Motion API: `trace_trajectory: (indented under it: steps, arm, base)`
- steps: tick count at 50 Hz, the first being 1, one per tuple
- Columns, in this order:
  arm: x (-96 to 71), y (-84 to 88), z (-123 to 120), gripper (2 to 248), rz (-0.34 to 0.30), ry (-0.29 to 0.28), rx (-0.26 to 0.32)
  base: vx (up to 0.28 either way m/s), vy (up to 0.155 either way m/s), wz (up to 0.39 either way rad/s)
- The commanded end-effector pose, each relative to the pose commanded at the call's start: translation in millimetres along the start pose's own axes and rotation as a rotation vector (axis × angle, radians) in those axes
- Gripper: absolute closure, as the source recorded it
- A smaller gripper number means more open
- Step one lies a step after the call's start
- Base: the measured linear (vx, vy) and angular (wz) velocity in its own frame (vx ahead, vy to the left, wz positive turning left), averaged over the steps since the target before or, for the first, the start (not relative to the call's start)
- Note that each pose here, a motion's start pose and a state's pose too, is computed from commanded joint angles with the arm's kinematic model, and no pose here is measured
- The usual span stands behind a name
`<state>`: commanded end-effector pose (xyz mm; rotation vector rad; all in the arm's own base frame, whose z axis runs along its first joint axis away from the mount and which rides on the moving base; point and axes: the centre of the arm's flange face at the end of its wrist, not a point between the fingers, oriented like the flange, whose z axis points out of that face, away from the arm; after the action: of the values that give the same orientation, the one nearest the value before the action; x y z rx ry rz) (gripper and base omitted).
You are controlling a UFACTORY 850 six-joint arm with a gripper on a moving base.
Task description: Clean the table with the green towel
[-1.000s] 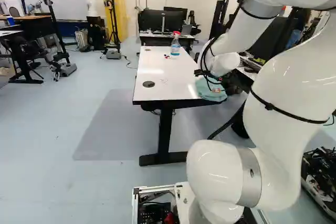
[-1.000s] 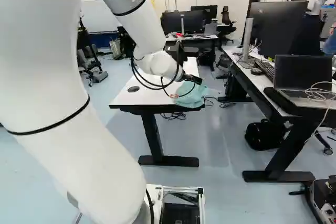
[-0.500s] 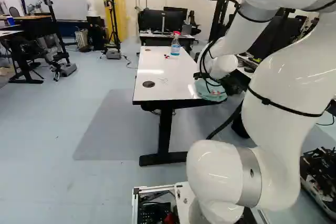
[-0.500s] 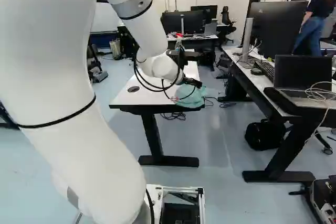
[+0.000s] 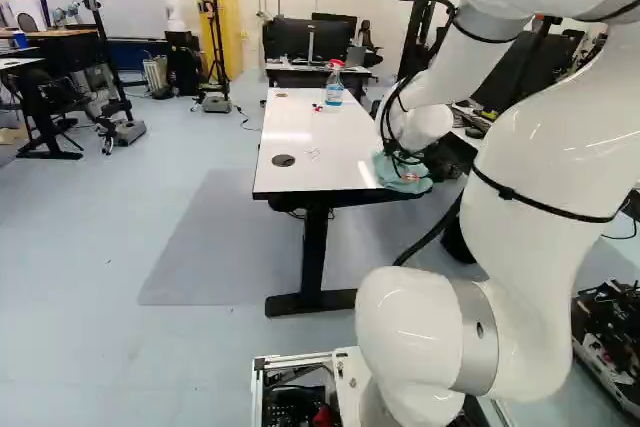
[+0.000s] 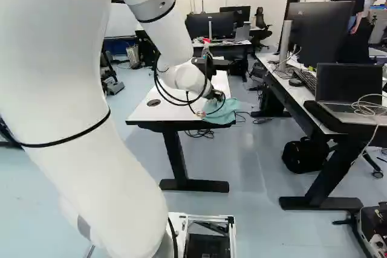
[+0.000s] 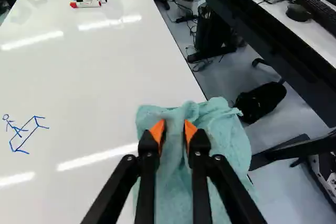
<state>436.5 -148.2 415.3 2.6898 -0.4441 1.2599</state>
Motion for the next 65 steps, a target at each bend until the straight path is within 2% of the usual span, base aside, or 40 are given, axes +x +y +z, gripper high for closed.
trace_trajectory:
  steps: [1, 2, 6, 7, 22, 23, 28, 29, 33, 34, 38, 39, 43, 44, 49, 50, 54, 55, 65]
  arm:
    - [0.0, 0.0, 0.0, 154, 0.000, 0.000, 0.000]
    - [0.0, 0.0, 0.0, 193, 0.000, 0.000, 0.000]
    - [0.0, 0.0, 0.0, 193, 0.000, 0.000, 0.000]
    - [0.0, 0.0, 0.0, 225, 0.000, 0.000, 0.000]
    - [0.0, 0.0, 0.0, 229, 0.000, 0.000, 0.000]
    - [0.0, 0.0, 0.0, 206, 0.000, 0.000, 0.000]
    - [0.0, 0.0, 0.0, 206, 0.000, 0.000, 0.000]
    - [0.0, 0.0, 0.0, 172, 0.000, 0.000, 0.000]
    - [0.0, 0.0, 0.0, 172, 0.000, 0.000, 0.000]
    - [0.0, 0.0, 0.0, 136, 0.000, 0.000, 0.000]
    - [0.0, 0.0, 0.0, 136, 0.000, 0.000, 0.000]
    - [0.0, 0.0, 0.0, 100, 0.000, 0.000, 0.000]
    - [0.0, 0.0, 0.0, 100, 0.000, 0.000, 0.000]
    - [0.0, 0.0, 0.0, 63, 0.000, 0.000, 0.000]
    - [0.0, 0.0, 0.0, 63, 0.000, 0.000, 0.000]
    - [0.0, 0.0, 0.0, 25, 0.000, 0.000, 0.000]
    - [0.0, 0.0, 0.0, 25, 0.000, 0.000, 0.000]
    - [0.0, 0.0, 0.0, 3, 0.000, 0.000, 0.000]
    - [-1.3, 0.0, 0.0, 3, 0.000, -0.015, 0.000]
  base:
    - [0.000, 0.000, 0.000]
    - [0.000, 0.000, 0.000]
    - [0.000, 0.000, 0.000]
    - [0.000, 0.000, 0.000]
    - [0.000, 0.000, 0.000]
    - [0.000, 0.000, 0.000]
    - [0.000, 0.000, 0.000]
    - [0.000, 0.000, 0.000]
    - [0.000, 0.000, 0.000]
    - [0.000, 0.000, 0.000]
    - [0.000, 0.000, 0.000]
    - [0.000, 0.000, 0.000]
    - [0.000, 0.000, 0.000]
    - [0.000, 0.000, 0.000]
    - [0.000, 0.000, 0.000]
    - [0.000, 0.000, 0.000]
    - [0.000, 0.000, 0.000]
    - [0.000, 0.000, 0.000]
    - [0.000, 0.000, 0.000]
